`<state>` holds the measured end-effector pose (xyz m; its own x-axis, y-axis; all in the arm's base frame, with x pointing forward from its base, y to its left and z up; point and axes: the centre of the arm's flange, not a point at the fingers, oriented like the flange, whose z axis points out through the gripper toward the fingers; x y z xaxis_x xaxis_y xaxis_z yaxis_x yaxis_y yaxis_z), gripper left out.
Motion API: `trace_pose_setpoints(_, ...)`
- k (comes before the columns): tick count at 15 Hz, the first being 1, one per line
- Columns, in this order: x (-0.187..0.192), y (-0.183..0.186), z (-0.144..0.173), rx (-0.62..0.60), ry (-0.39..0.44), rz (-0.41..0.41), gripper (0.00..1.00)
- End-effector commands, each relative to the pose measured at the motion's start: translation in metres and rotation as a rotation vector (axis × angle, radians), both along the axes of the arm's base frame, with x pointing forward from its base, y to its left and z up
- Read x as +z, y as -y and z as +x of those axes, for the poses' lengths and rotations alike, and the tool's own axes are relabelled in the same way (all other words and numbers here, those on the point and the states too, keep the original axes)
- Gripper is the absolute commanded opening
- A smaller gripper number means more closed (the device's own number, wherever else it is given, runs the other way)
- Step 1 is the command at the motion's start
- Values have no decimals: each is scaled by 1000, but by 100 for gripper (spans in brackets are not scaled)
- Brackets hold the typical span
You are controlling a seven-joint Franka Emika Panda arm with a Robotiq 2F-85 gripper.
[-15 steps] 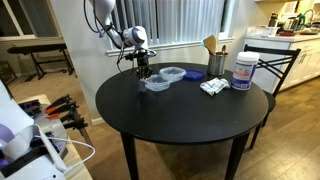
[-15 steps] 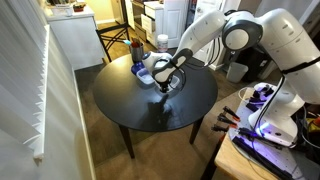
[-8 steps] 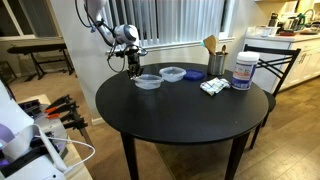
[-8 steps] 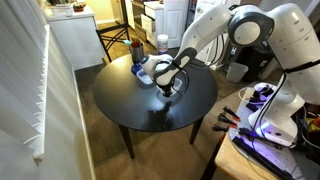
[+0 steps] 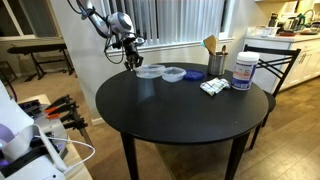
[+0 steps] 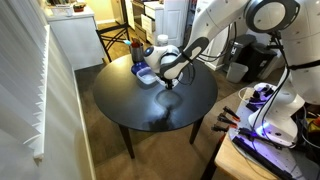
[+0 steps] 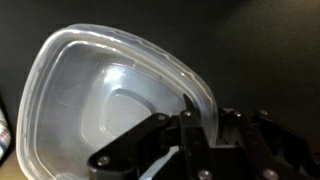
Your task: Pick up one clear bowl and stack it inside the other clear bowl
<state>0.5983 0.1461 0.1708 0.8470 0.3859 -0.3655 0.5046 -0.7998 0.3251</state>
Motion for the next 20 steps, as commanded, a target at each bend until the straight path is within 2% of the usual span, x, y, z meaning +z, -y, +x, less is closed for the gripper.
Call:
trace_pose_setpoints(1, 39, 37, 16, 1, 94, 40, 2)
trace_pose_setpoints(7, 83, 83, 86, -79, 228, 109, 2)
trace_pose_setpoints(12, 104, 91, 130, -73, 291, 148, 2)
trace_pose_setpoints(16, 98, 77, 157, -65, 302, 180, 2)
trace_pose_setpoints(20, 65, 56, 174, -48, 283, 219, 2)
